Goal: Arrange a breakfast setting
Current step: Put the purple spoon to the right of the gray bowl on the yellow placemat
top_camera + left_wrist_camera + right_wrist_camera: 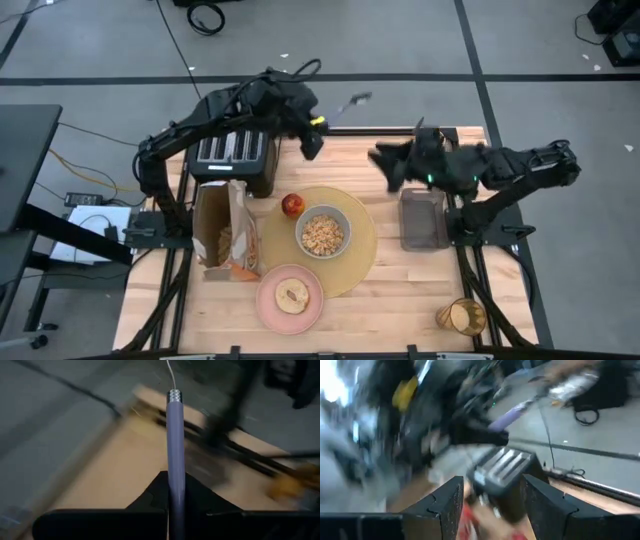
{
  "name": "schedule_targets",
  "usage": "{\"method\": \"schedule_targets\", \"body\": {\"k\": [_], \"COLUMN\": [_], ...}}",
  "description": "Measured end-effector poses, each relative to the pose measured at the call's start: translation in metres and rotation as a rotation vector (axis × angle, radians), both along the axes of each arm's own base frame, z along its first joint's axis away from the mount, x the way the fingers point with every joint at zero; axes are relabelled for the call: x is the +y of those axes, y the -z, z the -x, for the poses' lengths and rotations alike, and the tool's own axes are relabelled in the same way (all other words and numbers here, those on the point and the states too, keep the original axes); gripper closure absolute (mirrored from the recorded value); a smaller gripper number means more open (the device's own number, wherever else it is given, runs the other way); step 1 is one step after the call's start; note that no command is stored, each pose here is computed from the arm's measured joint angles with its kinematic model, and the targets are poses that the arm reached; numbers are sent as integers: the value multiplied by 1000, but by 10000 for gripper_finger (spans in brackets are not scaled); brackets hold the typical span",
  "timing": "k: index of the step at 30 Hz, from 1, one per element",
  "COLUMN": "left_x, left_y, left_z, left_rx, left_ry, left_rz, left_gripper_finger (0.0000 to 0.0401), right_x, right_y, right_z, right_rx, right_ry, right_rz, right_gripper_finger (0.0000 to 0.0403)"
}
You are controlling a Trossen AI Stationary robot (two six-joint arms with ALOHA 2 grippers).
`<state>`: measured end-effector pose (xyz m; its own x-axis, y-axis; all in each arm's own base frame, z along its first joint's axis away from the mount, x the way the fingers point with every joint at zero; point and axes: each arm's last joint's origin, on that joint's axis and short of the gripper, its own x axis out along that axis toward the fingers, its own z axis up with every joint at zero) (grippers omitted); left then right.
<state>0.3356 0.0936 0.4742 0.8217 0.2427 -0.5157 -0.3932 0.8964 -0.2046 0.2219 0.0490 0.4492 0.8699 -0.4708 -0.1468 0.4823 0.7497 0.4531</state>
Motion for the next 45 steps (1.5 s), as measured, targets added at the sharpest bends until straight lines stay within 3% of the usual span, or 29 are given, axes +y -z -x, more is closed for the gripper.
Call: {"method": "schedule_targets", "body": {"k": [2,5,10,14,22,26,34,39,45], "left_x": [1,0,-8,-8,-1,7,11,16,19], "left_y": [-5,-13,-29,-37,-40,-40,-42,-45,-44], "left_z": [-2,-5,-11,-14,-15,-13,-13,-12,-12], "left_rx": [-16,-24,-35,-25,11,64,166,152,154], "left_ry": [-62,-139,-261,-285,-276,-267,-139,-166,-138], "left_rz": [-135,-332,-626,-773,-884,-940,-1137,-1151,-1163], "left_gripper_finger": [371,371,371,371,371,371,371,371,371], "right_x": [-12,-30,-60,-90,-131,-141,-158,-166,-167], "right_y": [-7,-19,-33,-33,-23,-22,-23,-21,-23], "right_z": [-3,-10,-26,-44,-73,-75,-72,-72,-70], "right_rx": [-109,-247,-374,-433,-533,-557,-616,-612,-592], "right_ry": [84,134,150,134,-46,-63,-90,-99,-129], "right_rz": [-71,-93,30,127,217,251,205,201,289], "right_gripper_finger": [201,201,201,189,177,185,187,191,218]}}
